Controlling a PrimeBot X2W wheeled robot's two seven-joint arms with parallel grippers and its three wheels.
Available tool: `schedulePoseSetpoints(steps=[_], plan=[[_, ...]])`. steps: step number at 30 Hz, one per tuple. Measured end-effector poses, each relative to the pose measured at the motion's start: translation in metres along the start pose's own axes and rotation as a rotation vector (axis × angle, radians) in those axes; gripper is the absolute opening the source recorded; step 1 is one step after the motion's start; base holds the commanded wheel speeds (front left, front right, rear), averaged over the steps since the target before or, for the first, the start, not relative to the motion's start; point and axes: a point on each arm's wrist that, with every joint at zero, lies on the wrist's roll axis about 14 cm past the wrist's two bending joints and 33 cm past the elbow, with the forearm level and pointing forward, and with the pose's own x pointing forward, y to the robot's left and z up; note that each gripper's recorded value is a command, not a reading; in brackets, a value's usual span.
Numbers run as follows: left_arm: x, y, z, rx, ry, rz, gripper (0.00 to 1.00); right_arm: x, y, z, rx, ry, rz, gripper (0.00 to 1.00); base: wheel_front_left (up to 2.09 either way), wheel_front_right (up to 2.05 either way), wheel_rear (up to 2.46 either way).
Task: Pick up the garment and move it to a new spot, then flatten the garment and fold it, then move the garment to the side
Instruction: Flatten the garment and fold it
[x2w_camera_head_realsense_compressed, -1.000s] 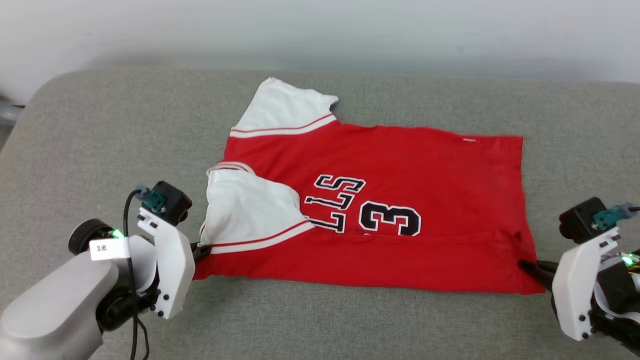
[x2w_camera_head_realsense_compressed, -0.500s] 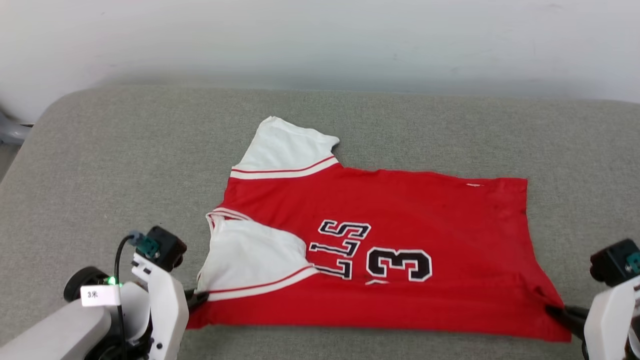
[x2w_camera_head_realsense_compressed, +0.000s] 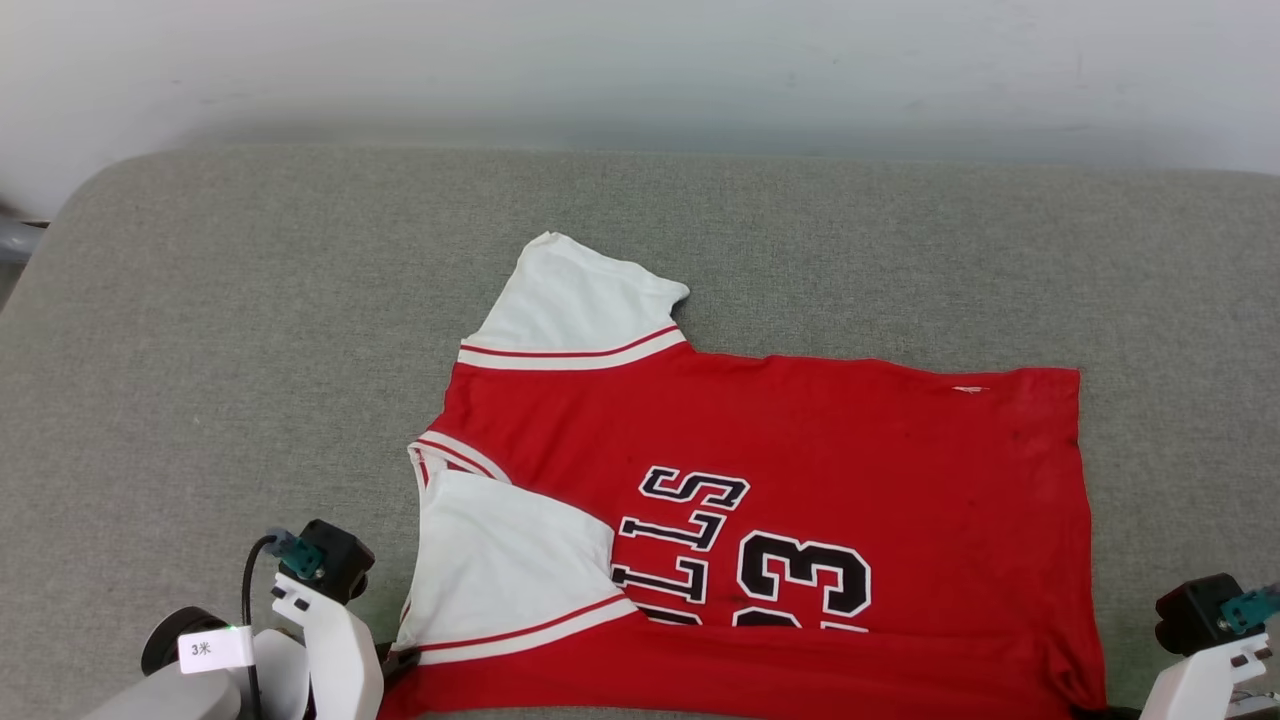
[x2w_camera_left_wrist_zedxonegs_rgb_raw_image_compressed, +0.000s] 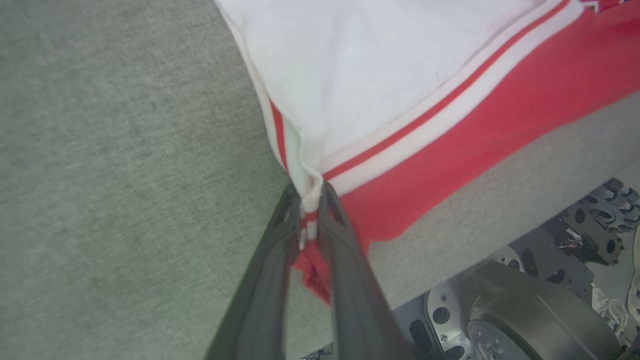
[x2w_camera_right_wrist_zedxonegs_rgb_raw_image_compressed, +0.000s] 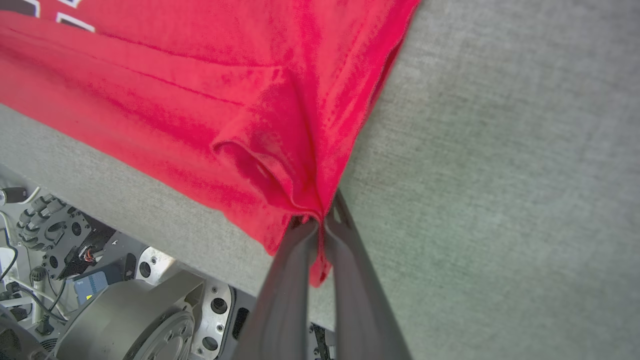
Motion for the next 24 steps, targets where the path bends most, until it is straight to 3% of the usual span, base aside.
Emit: schedulePoseSetpoints(steps=[1,2,6,19,24], plan=[[0.001,0.001,0.001,0.003,-0.012,0.008,1.0,0.001,0.0,0.001,0.006,-0.013,0.0,0.64,0.0,0.0,0.0],[0.001,0.002,0.003,0.002,-0.022,0.013,1.0,0.002,0.0,0.003,0.01,-0.034,-0.001,1.0,0.0,0.0,0.0],[-0.005,0.008,0.017,0.012,-0.093,0.035,1.0,-0.003,-0.002,0.023,0.011,-0.156,-0.018,1.0,0.0,0.0,0.0],[-0.046,0.035,0.136,0.118,-0.529,0.171,1.0,-0.074,-0.008,0.144,-0.024,-0.89,-0.179,1.0,0.0,0.0,0.0],[-0.046,0.039,0.18,0.162,-0.615,0.175,1.0,-0.09,0.007,0.16,-0.059,-1.035,-0.209,1.0,0.0,0.0,0.0]])
